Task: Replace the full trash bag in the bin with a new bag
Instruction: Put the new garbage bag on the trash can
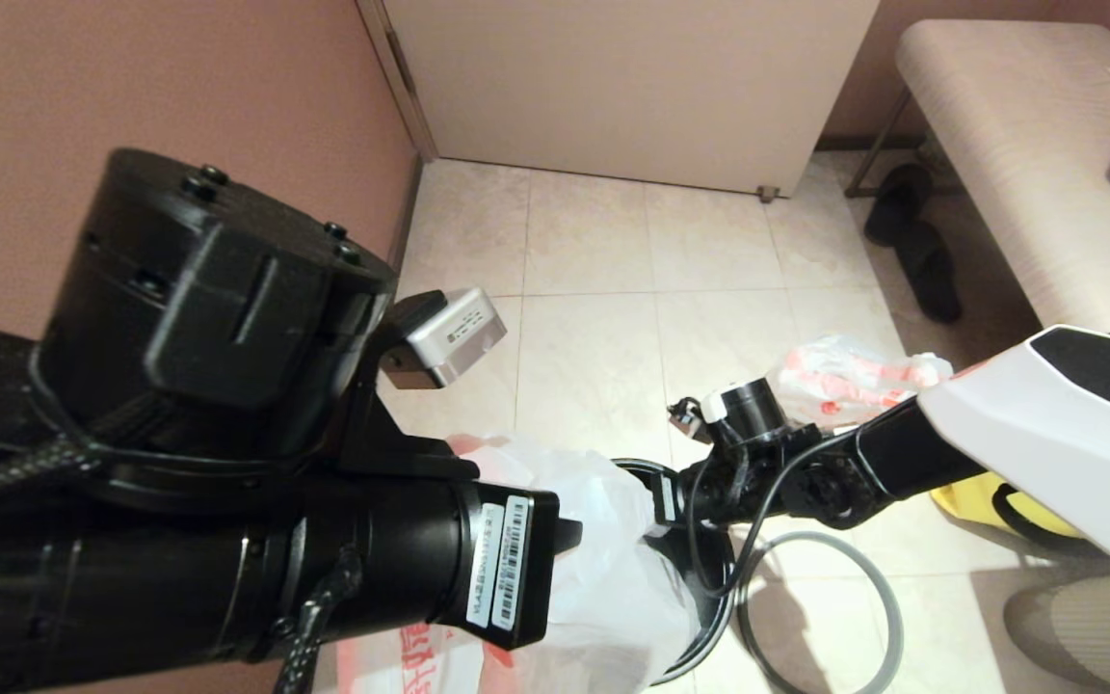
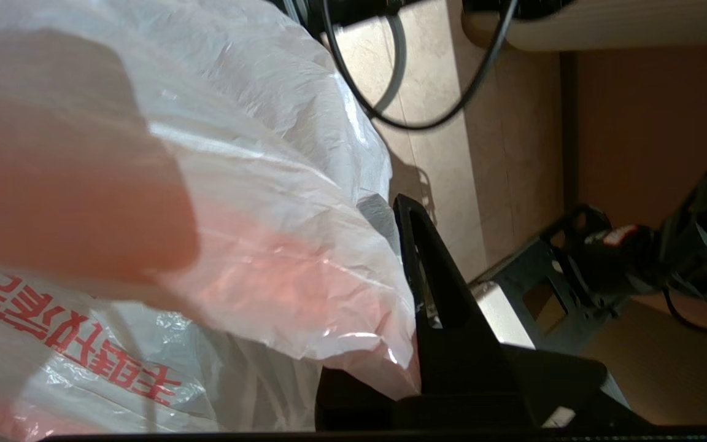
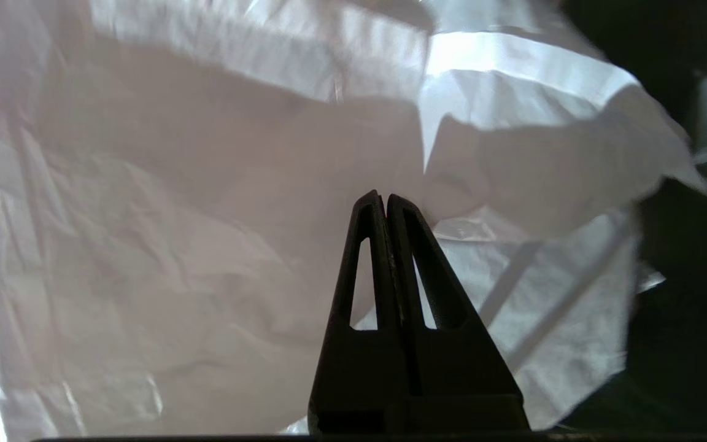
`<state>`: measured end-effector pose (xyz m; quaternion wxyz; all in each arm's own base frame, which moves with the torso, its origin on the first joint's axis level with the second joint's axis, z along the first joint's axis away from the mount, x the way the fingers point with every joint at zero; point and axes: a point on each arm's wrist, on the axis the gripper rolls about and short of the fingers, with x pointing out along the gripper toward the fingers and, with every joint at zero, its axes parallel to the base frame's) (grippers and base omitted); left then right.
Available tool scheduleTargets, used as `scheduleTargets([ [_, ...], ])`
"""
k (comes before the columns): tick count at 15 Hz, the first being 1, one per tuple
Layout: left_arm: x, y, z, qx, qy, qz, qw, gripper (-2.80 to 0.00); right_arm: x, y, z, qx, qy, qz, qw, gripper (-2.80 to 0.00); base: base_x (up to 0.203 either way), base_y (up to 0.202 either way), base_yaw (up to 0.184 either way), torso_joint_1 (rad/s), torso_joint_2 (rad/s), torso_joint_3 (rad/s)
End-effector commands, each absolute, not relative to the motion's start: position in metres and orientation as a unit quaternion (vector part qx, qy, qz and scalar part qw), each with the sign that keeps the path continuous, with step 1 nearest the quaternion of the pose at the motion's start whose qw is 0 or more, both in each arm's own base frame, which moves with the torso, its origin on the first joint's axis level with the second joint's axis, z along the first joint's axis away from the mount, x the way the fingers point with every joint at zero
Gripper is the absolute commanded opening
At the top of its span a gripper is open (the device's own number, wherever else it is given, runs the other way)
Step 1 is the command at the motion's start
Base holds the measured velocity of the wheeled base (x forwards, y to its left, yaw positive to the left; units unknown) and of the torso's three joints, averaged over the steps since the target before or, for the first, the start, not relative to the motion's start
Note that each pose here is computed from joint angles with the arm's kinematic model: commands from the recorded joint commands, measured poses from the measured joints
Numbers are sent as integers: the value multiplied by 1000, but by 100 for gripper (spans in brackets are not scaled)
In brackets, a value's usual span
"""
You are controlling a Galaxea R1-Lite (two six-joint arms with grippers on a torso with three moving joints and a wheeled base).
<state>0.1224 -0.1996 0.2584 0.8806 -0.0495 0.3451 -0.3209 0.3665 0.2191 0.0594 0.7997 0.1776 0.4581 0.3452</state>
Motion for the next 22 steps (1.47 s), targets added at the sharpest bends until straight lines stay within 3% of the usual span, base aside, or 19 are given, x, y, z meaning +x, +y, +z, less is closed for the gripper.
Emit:
scheduleTargets([
  [1,129,-197,250,-54,349,-306,884,-280,359,239,29,160,493,351,779,-280,0,0,0,0,0,0],
  [4,139,-191,244,-89,333,-329,879,-280,362,251,5,125,539,340,760,-280,0,0,0,0,0,0],
  [9,149,-184,241,-145,267,-370,878,-280,385,262,-24,101,536,297,784,-280,0,0,0,0,0,0],
  [14,167,-189,195,-171,188,-450,856,-280,396,267,-45,95,534,281,792,-280,0,0,0,0,0,0],
  [17,179,-196,166,-173,173,-455,856,-280,395,265,-27,104,526,281,796,-280,0,0,0,0,0,0],
  [20,170,-187,181,-176,124,-469,856,-280,382,258,34,130,510,284,801,-280,0,0,0,0,0,0],
  [22,161,-177,183,-147,144,-466,861,-280,363,246,66,149,513,275,799,-280,0,0,0,0,0,0],
])
